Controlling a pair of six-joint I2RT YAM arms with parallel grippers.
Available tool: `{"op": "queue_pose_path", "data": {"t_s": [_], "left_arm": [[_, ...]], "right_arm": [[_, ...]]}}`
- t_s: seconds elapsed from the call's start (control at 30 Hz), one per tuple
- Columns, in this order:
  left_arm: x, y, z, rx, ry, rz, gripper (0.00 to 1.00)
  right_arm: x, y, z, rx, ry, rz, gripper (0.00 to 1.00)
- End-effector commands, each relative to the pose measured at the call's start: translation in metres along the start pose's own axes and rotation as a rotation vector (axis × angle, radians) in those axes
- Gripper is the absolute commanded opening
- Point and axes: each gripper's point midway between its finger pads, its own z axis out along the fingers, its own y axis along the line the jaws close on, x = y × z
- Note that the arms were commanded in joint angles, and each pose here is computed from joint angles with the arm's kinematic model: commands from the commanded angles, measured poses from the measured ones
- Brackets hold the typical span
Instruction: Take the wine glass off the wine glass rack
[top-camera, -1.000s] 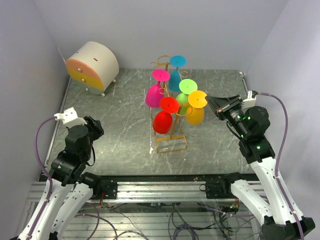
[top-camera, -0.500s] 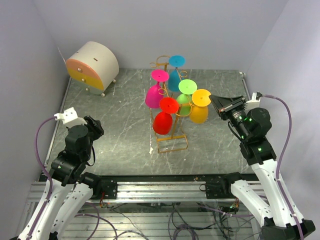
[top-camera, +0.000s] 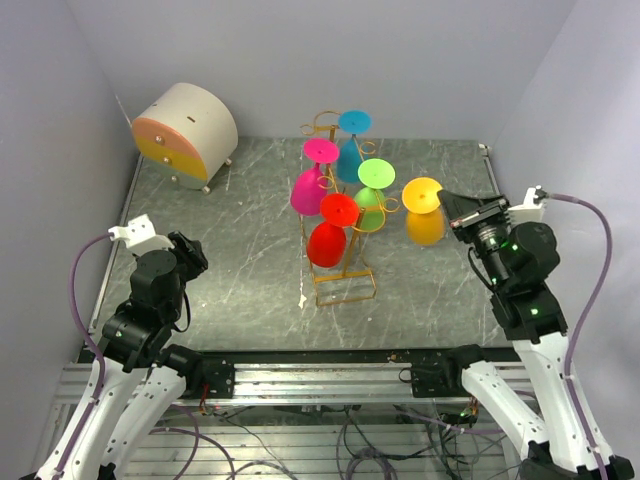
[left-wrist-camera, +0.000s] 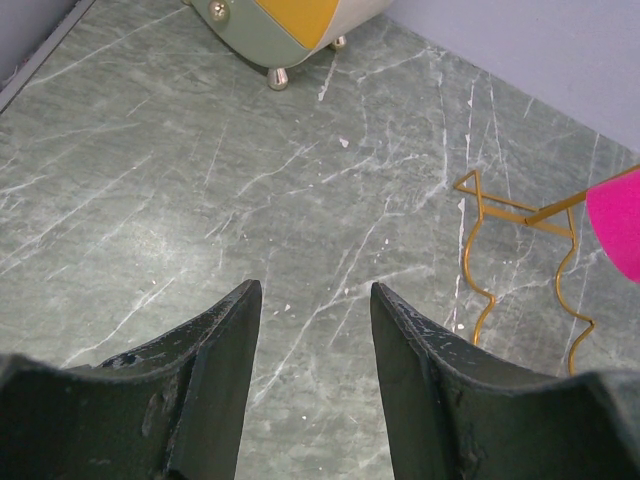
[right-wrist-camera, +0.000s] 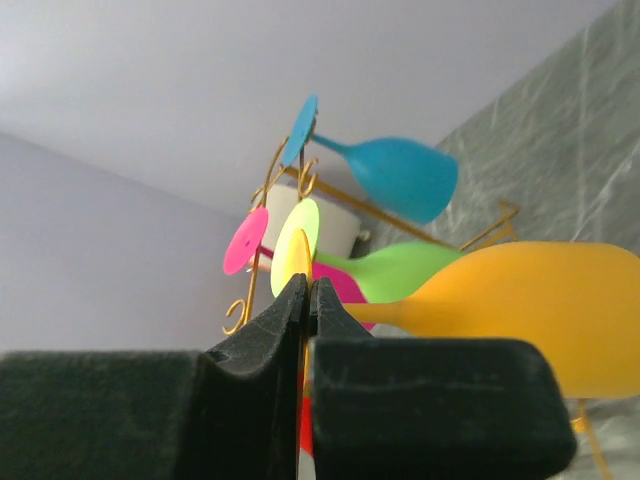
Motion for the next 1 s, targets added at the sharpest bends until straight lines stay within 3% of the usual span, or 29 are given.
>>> {"op": "queue_pose_path", "data": {"t_s": [0.0,0.1,0.27,0.47,0.73,0.83,0.97], "left_arm": [[-0.012,-0.011,-0.006,0.044,-0.018,-0.011,0.58],[-0.013,-0.020,-0.008,0.091,-0.002,-0.006,0.57],[-0.014,-0.043,-0.019,0.209,0.061,-0.001,0.52],[-0.030,-0.100,-0.064,0.507,0.160,-0.158,0.52],[-0.060,-0.143,-0.126,0.745,0.303,-0.340,0.59],[-0.061,-0.149,-0.137,0.774,0.359,-0.373,0.59],[-0.064,-0.142,-0.143,0.741,0.360,-0.398,0.60]], "right_arm": [[-0.041,0.021,-0.021,-0.014,-0.142,-0.238,0.00],[-0.046,0.060,-0.034,-0.165,-0.129,-0.419,0.00],[-0.022,0.123,-0.051,-0.472,0.028,-0.616,0.00],[0.000,0.168,-0.083,-0.788,0.142,-0.809,0.00],[0.007,0.200,-0.085,-0.972,0.215,-0.898,0.00],[0.006,0.211,-0.074,-1.013,0.243,-0.900,0.00],[-0.008,0.233,-0.051,-1.020,0.183,-0.897,0.00]]}}
